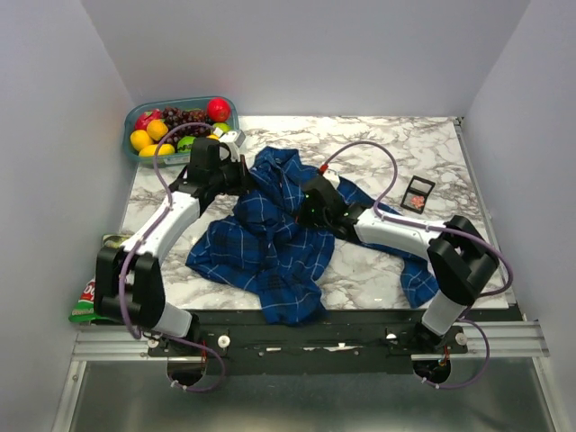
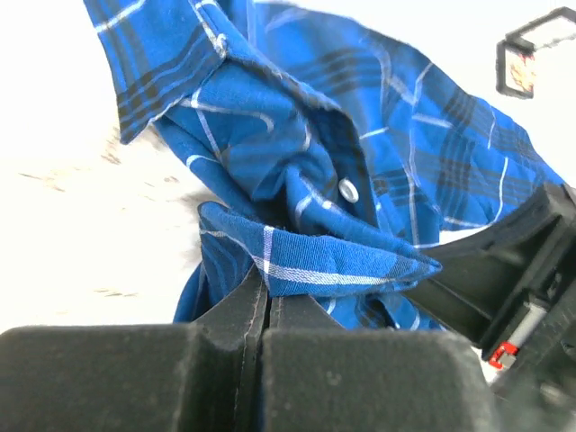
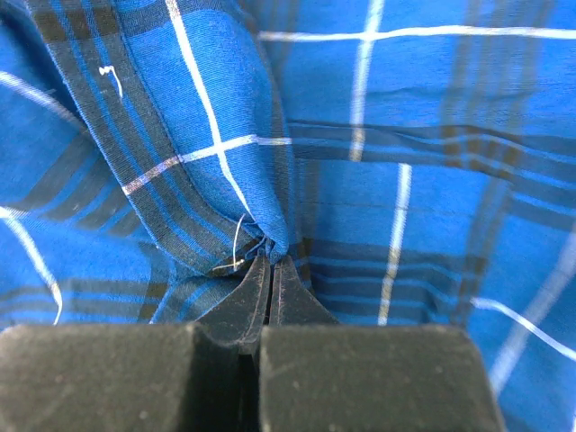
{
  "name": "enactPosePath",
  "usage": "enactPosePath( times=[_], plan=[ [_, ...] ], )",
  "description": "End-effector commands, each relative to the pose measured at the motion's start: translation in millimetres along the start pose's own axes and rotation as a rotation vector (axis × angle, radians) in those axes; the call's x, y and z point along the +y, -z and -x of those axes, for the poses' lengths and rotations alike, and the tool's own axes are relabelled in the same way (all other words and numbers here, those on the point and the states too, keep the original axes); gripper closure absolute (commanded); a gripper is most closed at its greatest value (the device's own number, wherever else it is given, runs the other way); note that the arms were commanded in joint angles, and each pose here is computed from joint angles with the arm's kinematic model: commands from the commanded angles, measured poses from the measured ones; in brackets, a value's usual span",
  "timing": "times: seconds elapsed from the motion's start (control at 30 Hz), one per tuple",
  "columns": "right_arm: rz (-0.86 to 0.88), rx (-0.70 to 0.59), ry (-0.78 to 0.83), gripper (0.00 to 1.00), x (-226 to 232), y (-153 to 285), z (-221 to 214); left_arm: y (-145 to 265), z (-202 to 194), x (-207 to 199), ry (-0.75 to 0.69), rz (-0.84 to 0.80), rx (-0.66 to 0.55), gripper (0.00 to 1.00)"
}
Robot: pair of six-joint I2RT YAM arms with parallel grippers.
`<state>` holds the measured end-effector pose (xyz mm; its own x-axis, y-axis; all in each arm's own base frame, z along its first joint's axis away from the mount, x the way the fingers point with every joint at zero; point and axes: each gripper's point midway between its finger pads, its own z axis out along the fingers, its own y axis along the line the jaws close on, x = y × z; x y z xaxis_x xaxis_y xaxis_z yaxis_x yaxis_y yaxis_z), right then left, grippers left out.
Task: Pin the brooch onto the clothing
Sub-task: Flatten out the crumpled clothing at the center of the board.
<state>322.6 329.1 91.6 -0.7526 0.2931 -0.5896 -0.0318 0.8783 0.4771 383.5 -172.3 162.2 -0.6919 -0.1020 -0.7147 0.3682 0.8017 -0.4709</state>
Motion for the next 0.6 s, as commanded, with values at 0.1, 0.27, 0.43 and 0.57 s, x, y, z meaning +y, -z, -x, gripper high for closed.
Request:
enactPosePath(
  times=[0.1, 0.27, 0.43, 0.57],
  plan=[
    [-0.082, -0.019, 0.005, 0.99, -27, 8, 2, 83, 63, 2, -0.383, 0.45, -0.242, 1.0],
    [-0.089, -0.012, 0.003, 0.99, -30, 9, 0, 81, 42, -12, -0.451, 0.41, -0.201, 0.92],
    [-0.067, -0.024, 0.032, 0.96, -28, 20, 5, 73, 38, -27, -0.395, 0.294, -0.165, 0.84],
    [-0.057, -0.053, 0.059, 0.63, -26, 37, 16, 68, 35, -45, -0.322, 0.105, -0.14, 0.38]
  ],
)
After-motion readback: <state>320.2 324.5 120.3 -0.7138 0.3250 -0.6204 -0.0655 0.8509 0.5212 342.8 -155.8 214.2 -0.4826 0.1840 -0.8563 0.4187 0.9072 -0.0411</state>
